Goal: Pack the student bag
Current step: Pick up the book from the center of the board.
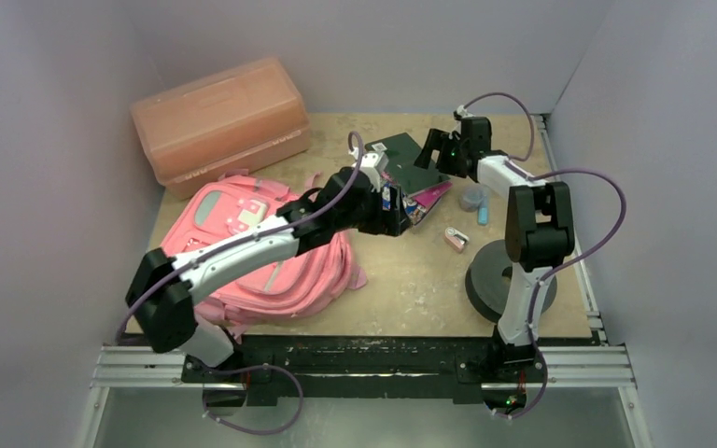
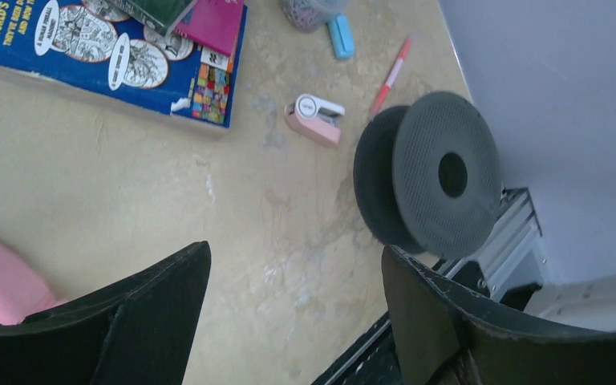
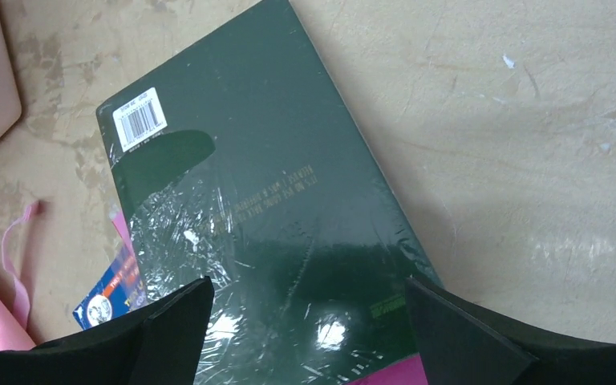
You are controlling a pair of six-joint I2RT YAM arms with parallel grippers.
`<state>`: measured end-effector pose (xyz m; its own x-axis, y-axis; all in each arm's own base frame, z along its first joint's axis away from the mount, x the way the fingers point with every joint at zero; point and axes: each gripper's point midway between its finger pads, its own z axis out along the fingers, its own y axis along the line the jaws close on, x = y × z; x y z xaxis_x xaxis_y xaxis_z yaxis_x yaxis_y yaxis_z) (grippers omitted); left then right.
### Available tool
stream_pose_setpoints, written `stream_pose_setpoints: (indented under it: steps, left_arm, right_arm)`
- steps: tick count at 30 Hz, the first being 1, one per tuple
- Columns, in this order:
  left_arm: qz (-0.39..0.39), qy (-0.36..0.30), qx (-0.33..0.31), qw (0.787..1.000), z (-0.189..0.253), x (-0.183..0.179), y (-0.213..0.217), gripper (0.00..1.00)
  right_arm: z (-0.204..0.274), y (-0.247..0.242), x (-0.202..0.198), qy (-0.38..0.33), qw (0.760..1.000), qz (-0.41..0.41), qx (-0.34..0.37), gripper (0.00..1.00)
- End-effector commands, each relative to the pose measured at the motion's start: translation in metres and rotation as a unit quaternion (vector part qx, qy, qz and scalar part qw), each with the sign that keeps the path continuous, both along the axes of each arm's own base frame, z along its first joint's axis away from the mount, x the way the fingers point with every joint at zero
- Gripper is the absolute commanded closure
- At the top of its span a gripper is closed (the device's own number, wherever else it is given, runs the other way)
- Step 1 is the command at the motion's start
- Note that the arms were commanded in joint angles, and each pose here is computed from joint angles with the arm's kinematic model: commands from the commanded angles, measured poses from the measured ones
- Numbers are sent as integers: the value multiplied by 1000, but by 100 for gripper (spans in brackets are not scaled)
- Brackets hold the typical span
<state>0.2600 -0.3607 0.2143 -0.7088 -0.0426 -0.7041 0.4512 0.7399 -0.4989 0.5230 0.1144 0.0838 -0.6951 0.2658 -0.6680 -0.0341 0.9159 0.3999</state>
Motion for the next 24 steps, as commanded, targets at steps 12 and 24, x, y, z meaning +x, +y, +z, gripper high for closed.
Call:
stream_pose_setpoints:
  steps: [12,24]
  left_arm:
    - [192,70,-102,974,-54,153,-63,20]
    - [275,90,-108,951,-101,192,-65,24]
  right_arm:
    - [10,-10,32,-26,996,85,31,6]
    - [-9,-7,33,-7,994,97,58,14]
